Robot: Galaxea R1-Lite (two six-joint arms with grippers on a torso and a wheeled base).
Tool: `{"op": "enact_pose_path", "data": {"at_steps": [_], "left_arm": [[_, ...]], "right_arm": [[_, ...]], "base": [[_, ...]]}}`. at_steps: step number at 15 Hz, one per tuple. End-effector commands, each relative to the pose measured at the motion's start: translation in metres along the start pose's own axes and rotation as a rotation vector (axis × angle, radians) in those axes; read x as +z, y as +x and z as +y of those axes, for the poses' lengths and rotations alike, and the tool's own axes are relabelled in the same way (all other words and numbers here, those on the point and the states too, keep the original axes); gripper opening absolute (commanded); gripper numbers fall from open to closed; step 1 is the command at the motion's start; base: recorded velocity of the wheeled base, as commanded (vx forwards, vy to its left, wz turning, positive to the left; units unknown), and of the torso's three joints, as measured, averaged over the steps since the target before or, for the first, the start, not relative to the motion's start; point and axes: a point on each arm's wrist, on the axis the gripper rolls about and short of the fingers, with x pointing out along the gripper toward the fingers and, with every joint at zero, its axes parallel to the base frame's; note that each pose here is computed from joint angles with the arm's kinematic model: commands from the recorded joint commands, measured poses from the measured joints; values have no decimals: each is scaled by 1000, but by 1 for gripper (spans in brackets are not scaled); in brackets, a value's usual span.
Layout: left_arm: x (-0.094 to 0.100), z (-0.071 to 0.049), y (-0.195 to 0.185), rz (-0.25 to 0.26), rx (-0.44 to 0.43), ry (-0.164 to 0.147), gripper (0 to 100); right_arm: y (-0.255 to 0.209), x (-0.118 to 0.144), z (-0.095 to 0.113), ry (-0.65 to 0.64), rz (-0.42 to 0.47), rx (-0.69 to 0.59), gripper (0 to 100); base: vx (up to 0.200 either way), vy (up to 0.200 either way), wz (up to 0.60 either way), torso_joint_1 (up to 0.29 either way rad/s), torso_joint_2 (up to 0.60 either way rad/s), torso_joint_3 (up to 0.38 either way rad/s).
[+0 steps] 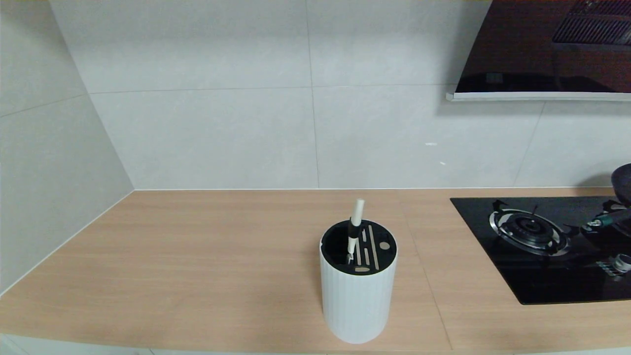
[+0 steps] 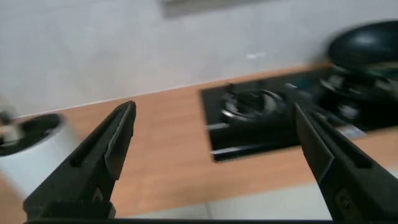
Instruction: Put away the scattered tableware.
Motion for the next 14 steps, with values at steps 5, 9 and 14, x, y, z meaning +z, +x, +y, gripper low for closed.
{"op": "enact_pose_path", "data": {"at_steps": [5,9,14], "left_arm": [[-56,2,-7,29,85,110,100],[-61,0,-7,81,-48,93,100],[-64,-1,-8,116,-123,149,100]], "right_arm": [[1,-64,0,-37,73,-66,100],[10,-85,2,-73,74,79,100],[9,-90,5,-141,123,209,100]], "base": [[0,0,0,0,0,0],[0,0,0,0,0,0],[0,0,0,0,0,0]]}}
